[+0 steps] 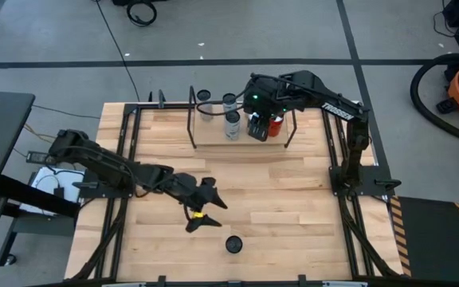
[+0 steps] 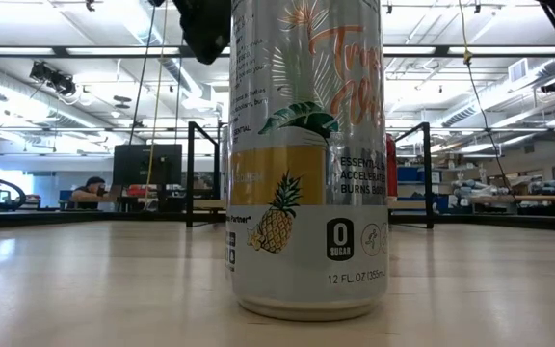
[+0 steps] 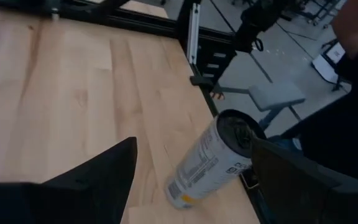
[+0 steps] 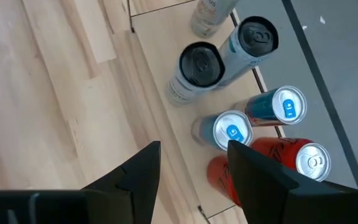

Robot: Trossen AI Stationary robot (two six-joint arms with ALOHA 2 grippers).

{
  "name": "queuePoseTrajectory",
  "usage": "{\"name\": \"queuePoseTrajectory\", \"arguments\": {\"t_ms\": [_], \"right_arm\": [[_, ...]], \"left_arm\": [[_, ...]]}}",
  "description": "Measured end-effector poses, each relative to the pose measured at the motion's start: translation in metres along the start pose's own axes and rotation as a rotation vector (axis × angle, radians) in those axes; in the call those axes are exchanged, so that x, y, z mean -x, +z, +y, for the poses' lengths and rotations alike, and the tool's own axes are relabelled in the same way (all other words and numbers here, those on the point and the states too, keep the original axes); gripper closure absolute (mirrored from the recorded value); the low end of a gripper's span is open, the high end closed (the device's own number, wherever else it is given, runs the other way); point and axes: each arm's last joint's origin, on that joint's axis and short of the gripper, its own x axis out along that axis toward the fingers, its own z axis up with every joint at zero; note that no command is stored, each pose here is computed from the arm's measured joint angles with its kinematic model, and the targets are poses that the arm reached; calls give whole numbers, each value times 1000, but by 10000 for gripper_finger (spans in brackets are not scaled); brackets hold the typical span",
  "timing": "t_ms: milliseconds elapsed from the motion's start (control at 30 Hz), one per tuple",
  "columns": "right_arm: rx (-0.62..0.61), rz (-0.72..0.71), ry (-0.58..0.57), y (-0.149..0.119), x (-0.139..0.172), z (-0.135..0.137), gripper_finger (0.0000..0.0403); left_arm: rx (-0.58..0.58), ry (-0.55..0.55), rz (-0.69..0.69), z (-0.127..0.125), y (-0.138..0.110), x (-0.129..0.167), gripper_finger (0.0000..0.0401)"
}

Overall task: Place canned beverage on shelf
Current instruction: Put the white yellow soda can on the shelf aligned with the white yellow soda can

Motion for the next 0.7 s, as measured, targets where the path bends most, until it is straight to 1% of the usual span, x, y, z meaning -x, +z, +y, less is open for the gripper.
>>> {"name": "queuePoseTrajectory", "arguments": {"t_ms": [133, 433, 633, 700], "right_arm": [[0, 1, 23, 0, 0, 1, 209], [10, 1, 22, 0, 0, -1, 209], [11, 2, 23, 0, 0, -1, 209], [12, 2, 24, 0, 0, -1, 209]], "left_arm": [[-3, -10, 20, -3, -6, -6, 87], [15, -64, -38, -17, -4, -8, 87], [150, -42, -37, -12, 5, -7, 87], [170, -29, -29, -12, 12, -7, 87]]}}
